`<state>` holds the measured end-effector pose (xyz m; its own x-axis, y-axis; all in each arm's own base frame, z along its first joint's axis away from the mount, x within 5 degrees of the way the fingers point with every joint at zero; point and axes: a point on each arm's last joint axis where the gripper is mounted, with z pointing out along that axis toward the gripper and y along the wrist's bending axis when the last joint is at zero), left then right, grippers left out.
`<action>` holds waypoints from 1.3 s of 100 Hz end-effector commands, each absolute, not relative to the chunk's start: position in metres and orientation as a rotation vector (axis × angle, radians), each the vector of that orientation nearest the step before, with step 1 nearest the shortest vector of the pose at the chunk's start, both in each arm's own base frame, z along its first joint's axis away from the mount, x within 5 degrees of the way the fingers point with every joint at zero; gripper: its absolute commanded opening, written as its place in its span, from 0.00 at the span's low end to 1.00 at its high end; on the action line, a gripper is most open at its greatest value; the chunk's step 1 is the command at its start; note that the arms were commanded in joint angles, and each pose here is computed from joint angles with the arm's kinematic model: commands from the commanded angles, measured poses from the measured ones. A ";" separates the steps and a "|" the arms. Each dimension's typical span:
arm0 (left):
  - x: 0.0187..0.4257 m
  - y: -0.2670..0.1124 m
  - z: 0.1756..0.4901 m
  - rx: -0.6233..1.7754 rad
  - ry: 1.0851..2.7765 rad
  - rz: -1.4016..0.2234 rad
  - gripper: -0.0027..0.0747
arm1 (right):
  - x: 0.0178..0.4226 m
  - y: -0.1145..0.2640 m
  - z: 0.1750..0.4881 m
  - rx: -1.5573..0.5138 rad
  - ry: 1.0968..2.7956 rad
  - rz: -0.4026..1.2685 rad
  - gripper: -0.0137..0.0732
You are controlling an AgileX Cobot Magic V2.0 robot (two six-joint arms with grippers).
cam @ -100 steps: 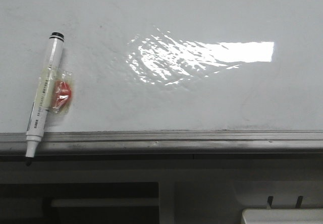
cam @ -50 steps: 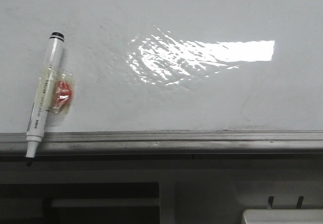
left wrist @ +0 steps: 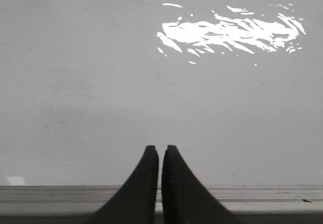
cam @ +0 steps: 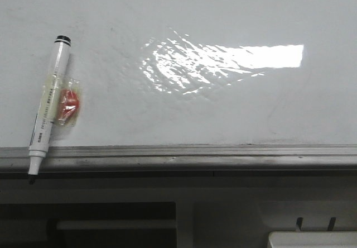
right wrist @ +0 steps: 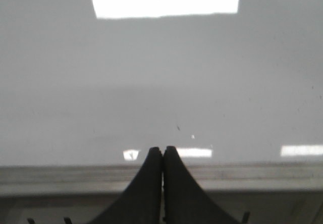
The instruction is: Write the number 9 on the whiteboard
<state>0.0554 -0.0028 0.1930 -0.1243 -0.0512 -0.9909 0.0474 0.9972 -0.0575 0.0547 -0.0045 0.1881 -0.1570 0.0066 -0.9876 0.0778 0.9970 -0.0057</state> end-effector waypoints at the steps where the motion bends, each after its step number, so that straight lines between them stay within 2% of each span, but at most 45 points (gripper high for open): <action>1: 0.056 -0.003 0.189 0.002 1.612 -0.084 0.01 | 0.056 -0.005 0.196 0.070 1.559 -0.058 0.08; 15: 0.056 -0.003 0.194 0.004 1.555 -0.088 0.01 | 0.055 -0.004 0.204 0.083 1.477 -0.040 0.08; 28: 0.055 -0.003 0.202 -0.026 1.475 -0.125 0.01 | 0.055 -0.005 0.209 0.188 1.432 0.072 0.08; 48: 0.053 -0.003 0.221 -0.062 1.419 -0.168 0.01 | 0.050 -0.002 0.222 0.182 1.565 0.097 0.08; 60: 0.053 -0.003 0.234 -0.054 1.496 -0.160 0.01 | 0.049 -0.001 0.240 0.178 1.564 0.100 0.08; 71: 0.055 -0.004 0.249 -0.058 1.541 -0.164 0.01 | 0.051 0.000 0.252 0.176 1.639 0.107 0.08; 100: 0.061 -0.004 0.263 -0.033 1.558 -0.130 0.01 | 0.059 0.000 0.256 0.184 1.724 0.109 0.08; 109: 0.061 -0.004 0.263 -0.033 1.560 -0.130 0.11 | 0.059 0.000 0.255 0.184 1.732 0.109 0.08; 114: 0.061 -0.004 0.263 -0.033 1.560 -0.130 0.22 | 0.059 0.000 0.255 0.184 1.732 0.109 0.08; 121: 0.061 -0.004 0.262 -0.034 1.561 -0.130 0.42 | 0.059 0.000 0.255 0.184 1.732 0.109 0.08; 122: 0.062 -0.004 0.261 -0.034 1.561 -0.130 0.47 | 0.059 0.000 0.255 0.184 1.732 0.109 0.08; 130: 0.062 -0.004 0.260 -0.036 1.547 -0.134 0.58 | 0.059 0.000 0.255 0.184 1.732 0.109 0.08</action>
<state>0.0604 -0.0039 0.2446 -0.0819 -0.0948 -0.9921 0.0555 0.9935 -0.0995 0.0569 0.0011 0.2382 -0.2440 0.1828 -0.9524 0.0582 0.9831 0.1737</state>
